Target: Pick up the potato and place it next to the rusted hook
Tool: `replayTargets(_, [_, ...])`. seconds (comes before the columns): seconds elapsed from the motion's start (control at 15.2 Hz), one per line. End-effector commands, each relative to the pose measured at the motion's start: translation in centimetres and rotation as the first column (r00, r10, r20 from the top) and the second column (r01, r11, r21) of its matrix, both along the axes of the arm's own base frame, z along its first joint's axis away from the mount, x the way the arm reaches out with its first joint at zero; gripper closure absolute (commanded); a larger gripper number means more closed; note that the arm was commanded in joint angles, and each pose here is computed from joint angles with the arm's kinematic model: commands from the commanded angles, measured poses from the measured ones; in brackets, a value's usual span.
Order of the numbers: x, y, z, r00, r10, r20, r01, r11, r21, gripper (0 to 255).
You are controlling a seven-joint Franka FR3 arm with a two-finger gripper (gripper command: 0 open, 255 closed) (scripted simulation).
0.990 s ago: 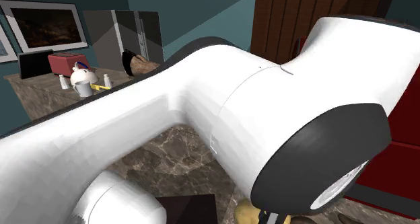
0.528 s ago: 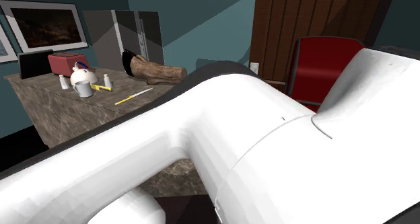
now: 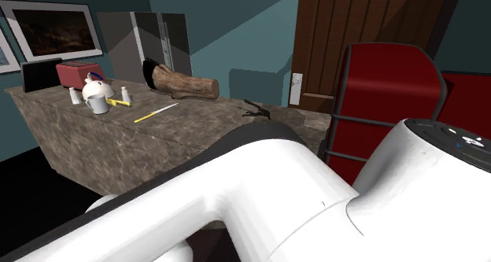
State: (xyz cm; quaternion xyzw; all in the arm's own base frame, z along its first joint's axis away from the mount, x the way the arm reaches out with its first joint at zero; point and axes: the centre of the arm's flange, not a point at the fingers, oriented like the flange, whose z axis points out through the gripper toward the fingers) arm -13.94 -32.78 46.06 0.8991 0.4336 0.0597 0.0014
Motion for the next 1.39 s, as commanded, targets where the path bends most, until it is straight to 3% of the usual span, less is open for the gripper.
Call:
replayTargets(0.0, [0.1,0.1,-1.0,1.0,0.0,0.0,0.0,1.0,0.0,255])
replayTargets(0.73, [0.1,0.1,-6.8,1.0,0.0,0.0,0.0,1.0,0.0,255])
replayTargets(1.25, [0.1,0.1,-7.1,1.0,0.0,0.0,0.0,1.0,0.0,255])
replayTargets(1.32, [0.1,0.1,-7.1,1.0,0.0,0.0,0.0,1.0,0.0,0])
